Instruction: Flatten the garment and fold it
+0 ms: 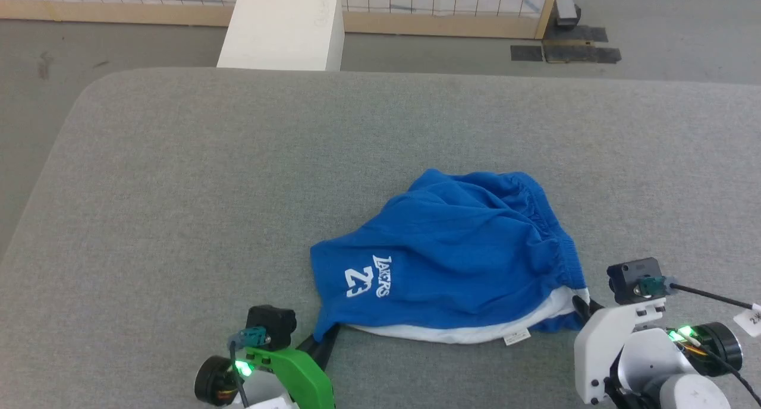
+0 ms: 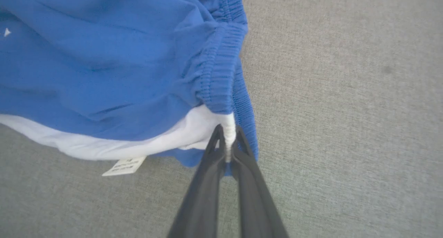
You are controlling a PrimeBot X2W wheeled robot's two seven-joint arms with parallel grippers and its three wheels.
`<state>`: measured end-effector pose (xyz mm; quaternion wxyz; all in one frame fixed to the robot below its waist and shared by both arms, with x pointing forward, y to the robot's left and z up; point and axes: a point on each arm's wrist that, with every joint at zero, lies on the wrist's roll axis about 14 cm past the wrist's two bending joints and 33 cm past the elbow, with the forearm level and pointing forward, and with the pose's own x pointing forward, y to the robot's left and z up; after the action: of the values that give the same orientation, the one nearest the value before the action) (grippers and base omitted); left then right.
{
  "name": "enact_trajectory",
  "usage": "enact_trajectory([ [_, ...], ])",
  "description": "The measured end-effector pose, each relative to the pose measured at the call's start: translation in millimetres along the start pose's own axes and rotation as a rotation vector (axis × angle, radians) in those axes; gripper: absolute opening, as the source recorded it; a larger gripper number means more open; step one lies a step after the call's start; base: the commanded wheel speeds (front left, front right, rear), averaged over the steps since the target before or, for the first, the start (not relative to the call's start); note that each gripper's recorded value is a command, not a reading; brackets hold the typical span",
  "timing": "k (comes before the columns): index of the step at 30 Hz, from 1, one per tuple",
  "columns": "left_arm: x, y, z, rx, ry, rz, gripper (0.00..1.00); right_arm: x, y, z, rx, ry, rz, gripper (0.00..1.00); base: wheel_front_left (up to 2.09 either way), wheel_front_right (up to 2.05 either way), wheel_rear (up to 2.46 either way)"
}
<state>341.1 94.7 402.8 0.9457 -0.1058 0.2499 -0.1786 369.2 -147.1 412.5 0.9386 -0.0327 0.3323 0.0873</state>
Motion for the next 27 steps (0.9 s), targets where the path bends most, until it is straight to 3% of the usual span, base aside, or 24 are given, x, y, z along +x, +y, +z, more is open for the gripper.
enact_trajectory([
  [8, -12, -19, 70, 0.013, -0.169, -0.105, 0.00, -31, 8, 37, -0.020, -0.112, 0.012, 0.00, 0.00, 0.00, 0.00],
  [12, -20, -22, 118, 0.089, -0.243, -0.150, 0.00, -46, 6, 68, -0.083, -0.186, 0.002, 0.00, 0.00, 0.00, 0.00],
  [18, -17, -33, 196, 0.123, -0.353, -0.230, 0.00, -50, -1, 150, -0.242, -0.332, -0.008, 0.00, 0.00, 0.00, 0.00],
  [19, -11, -34, 226, 0.133, -0.393, -0.246, 0.00, -47, -4, 184, -0.292, -0.386, -0.015, 0.00, 0.00, 0.00, 0.00],
  [27, 19, 0, 341, 0.212, -0.571, -0.157, 0.00, -17, -2, 296, -0.416, -0.515, -0.026, 0.00, 0.00, 0.00, 0.00],
])
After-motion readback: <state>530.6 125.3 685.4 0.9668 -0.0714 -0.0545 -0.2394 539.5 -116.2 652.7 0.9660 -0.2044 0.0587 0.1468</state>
